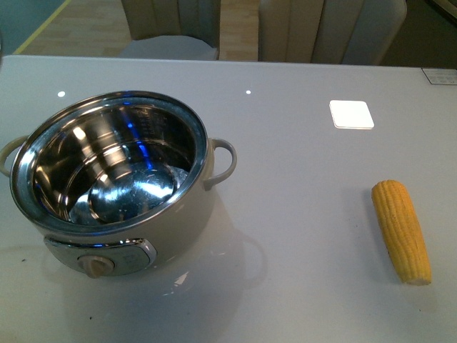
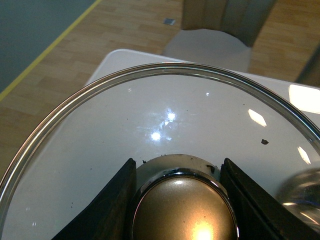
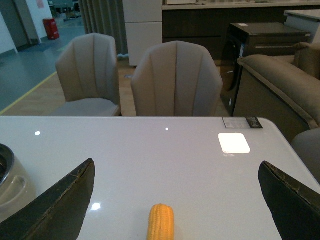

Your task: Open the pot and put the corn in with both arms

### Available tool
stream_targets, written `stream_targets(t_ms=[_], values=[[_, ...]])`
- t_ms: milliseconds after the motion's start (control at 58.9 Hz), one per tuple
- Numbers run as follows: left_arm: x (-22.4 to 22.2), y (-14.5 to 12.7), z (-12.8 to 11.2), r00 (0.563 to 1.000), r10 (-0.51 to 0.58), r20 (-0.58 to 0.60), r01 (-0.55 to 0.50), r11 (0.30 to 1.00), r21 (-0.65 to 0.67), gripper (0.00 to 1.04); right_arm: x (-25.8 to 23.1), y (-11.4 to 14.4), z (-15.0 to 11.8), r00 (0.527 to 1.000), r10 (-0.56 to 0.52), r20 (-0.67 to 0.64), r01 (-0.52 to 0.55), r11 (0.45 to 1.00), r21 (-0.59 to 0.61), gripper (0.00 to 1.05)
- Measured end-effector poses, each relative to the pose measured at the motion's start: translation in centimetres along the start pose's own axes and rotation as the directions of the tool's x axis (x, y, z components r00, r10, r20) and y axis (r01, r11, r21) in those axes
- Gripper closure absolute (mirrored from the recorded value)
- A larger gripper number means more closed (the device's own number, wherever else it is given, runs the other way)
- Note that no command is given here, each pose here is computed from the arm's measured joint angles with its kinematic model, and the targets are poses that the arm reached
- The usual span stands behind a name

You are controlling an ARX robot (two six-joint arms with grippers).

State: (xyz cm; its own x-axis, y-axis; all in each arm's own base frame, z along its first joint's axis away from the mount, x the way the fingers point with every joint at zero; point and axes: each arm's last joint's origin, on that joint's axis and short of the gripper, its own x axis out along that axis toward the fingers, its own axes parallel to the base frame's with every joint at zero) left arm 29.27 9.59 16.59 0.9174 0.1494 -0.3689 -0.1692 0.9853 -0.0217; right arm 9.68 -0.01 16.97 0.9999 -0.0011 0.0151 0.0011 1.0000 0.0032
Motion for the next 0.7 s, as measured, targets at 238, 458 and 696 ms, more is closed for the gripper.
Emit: stream_targets(t_ms=[238,458,696], values=[[1.7,6.4,-4.5,0.982,0.183,-0.048,-0.185,0.981,-0.056,0.61,0.0,0.0,0.0,1.000,0.000,0.000,0.000,1.000,0.000,0.09],[3.0,8.3,-8.1,0.975,0.218,-0.052,-0.221,0.973,-0.067,0.61,0.0,0.0,0.0,1.000,0.000,0.000,0.000,1.000,0.000,0.09],[4.5,7.9,-12.6,0.979,0.176,-0.103,-0.183,0.981,-0.066,0.61,0.0,0.0,0.0,1.000,0.000,0.000,0.000,1.000,0.000,0.09]])
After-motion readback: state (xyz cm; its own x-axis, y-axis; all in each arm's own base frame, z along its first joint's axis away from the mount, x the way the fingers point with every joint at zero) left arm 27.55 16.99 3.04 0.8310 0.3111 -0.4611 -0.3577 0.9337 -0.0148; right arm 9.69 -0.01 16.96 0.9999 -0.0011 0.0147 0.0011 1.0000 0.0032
